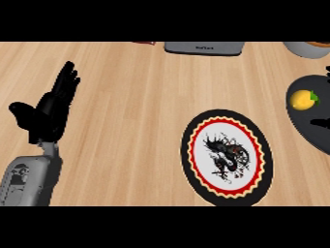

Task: Pick the lemon from the plate and place it in the pan

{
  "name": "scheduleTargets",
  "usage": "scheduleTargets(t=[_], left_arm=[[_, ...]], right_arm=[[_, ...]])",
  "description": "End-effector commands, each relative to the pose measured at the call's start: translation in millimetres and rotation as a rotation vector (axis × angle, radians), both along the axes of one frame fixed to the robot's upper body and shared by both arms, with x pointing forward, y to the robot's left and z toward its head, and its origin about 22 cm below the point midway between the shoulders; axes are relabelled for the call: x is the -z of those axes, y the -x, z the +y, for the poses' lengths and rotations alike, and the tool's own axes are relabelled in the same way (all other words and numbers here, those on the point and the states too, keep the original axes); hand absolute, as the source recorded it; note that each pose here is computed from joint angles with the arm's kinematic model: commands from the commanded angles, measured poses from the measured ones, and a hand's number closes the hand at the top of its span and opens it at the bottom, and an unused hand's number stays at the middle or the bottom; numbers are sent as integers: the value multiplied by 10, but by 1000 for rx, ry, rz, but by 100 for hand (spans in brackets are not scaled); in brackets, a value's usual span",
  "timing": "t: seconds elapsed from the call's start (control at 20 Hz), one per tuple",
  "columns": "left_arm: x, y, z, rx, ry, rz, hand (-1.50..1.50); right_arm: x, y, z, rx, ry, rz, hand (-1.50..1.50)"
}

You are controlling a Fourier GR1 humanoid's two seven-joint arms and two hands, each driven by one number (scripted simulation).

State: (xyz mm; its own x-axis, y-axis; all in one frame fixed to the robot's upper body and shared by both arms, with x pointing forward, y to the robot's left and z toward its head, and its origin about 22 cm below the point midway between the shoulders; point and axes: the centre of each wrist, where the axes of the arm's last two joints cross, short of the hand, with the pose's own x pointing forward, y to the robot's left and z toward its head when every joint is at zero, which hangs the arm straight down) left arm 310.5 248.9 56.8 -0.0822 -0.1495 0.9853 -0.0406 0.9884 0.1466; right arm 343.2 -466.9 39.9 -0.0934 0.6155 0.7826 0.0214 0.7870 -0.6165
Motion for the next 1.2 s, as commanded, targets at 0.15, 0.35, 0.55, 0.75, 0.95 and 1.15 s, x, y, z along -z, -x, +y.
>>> scheduleTargets(t=[0.15,0.35,0.55,0.75,0.95,1.15], left_arm=[[48,21,66,-35,-1,12,0],[-11,-19,152,-59,-10,12,0],[-38,47,210,-49,1,16,0],[85,138,321,-77,-16,35,0],[45,116,292,-77,1,25,0],[148,208,367,-93,-8,51,0]], right_arm=[[-39,288,-371,29,-281,-137,-150],[-70,650,-714,-52,-383,-71,-150],[-100,946,-944,-118,-464,-83,-150],[-388,1187,-1222,-132,-463,-101,-150],[-452,1344,-1325,-135,-465,-98,-150],[-396,1502,-1373,-125,-467,-62,-150]])
